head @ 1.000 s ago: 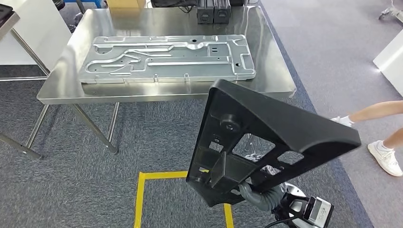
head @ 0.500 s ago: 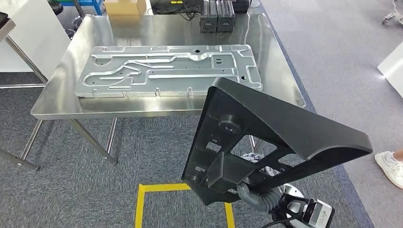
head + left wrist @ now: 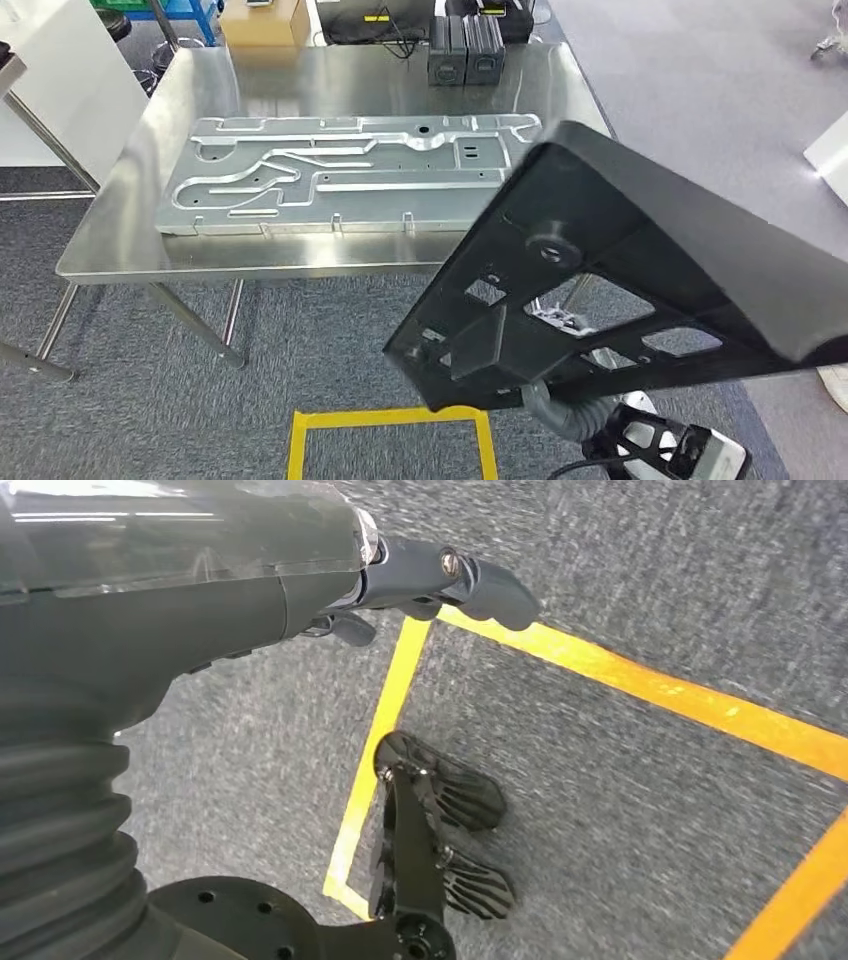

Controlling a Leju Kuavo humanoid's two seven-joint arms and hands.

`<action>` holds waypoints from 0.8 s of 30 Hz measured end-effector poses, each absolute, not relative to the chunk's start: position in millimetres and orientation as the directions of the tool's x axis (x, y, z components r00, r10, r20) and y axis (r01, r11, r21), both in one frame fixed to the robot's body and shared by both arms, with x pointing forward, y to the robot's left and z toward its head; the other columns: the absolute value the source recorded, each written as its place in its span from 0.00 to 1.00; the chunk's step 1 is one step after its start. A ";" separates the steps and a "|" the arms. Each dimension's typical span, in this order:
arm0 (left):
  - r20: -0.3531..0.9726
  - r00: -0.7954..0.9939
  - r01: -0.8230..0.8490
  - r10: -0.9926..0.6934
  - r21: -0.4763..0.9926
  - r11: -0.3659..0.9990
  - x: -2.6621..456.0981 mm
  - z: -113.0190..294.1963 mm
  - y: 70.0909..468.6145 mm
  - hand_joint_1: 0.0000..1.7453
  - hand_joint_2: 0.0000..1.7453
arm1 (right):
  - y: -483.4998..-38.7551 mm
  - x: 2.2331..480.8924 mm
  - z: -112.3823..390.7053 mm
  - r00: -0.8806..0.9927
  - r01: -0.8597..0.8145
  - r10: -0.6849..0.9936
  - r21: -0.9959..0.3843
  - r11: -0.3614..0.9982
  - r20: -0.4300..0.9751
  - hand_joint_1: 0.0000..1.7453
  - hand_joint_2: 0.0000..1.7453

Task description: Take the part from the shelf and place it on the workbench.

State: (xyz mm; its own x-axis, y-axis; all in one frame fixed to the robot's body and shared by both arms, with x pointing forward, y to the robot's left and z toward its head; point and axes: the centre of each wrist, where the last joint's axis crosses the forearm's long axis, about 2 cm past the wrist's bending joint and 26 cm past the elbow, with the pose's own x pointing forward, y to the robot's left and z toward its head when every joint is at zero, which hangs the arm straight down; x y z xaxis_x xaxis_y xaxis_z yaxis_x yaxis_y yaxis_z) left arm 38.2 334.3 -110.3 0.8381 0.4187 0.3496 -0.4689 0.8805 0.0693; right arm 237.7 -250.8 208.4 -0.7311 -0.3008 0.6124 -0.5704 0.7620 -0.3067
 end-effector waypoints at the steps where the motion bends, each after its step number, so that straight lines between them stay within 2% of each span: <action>1: 0.350 0.838 -0.469 0.418 0.070 0.881 38.3 -110.2 334.6 0.00 1.00 | -251.2 237.5 209.7 -0.735 -0.566 -0.300 -0.308 0.765 0.608 0.95 1.00; 19: 0.357 0.845 -0.451 0.398 0.076 0.889 34.7 -110.2 339.3 0.00 1.00 | -263.8 236.6 219.5 -0.781 -0.490 -0.259 -0.301 0.818 0.568 0.95 1.00; 24: 0.358 0.844 -0.453 0.399 0.081 0.888 34.8 -110.1 340.8 0.00 1.00 | -271.1 247.6 233.1 -0.838 -0.386 -0.181 -0.326 0.863 0.514 0.95 1.00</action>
